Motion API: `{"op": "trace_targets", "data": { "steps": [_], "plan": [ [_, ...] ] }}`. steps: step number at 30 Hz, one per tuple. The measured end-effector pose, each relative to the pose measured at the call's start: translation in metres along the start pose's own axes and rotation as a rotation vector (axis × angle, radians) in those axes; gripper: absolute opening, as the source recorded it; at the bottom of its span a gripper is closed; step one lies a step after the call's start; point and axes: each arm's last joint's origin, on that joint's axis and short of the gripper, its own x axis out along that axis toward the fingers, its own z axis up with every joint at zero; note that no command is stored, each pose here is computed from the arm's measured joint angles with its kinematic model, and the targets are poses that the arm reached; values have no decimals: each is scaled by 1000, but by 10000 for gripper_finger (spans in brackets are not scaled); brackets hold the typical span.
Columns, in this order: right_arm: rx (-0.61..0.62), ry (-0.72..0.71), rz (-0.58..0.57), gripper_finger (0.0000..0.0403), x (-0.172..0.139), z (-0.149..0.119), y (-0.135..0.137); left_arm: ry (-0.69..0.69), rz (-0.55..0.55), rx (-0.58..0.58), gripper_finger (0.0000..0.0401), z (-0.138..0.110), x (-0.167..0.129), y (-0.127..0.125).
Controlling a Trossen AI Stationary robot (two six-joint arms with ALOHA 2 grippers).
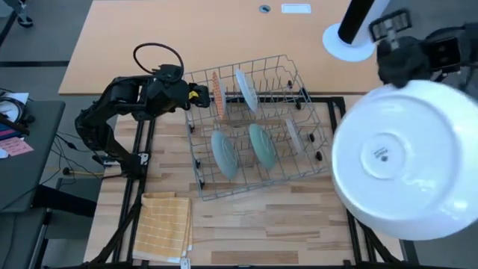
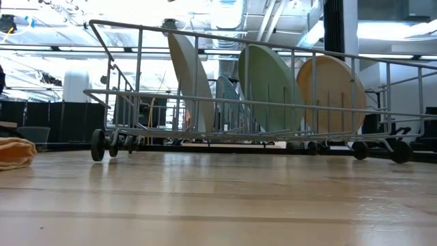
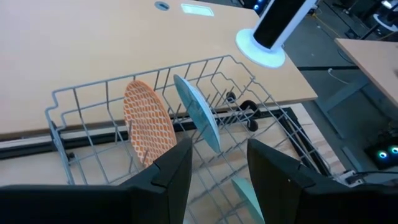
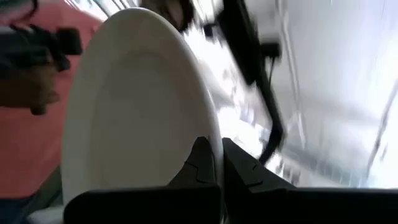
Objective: Sort dishes
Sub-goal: Put the white plate in the dish rack
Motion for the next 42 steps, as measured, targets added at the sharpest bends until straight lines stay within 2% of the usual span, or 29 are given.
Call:
{"op": "trace_targets", "data": {
  "steps": [3,6,13,18,20,23,32,36,42],
  "plan": [
    [-56,-142,34,1,-3,0,-1,7,-5,1,149,0,0,0],
    [-61,-201,66,1,-12,0,-1,10,-6,2,149,0,0,0],
    [63,-282,78,0,-39,-27,-15,23,-15,11,149,-1,0,0],
    [111,-317,134,0,-63,-48,-21,37,-24,11,149,-1,0,-1],
    [203,-361,116,0,-68,-55,-27,37,-24,11,149,-1,0,-1],
    [233,-421,85,0,-73,-65,-34,37,-24,7,149,-1,0,-1],
    [361,-401,52,0,-85,-109,-52,39,-18,5,149,-3,2,-3],
    [425,-400,51,0,-87,-119,-56,44,-10,7,149,-6,7,-6],
    [484,-323,71,0,-89,-119,-56,59,-3,7,149,-11,14,-12]
  ]
}}
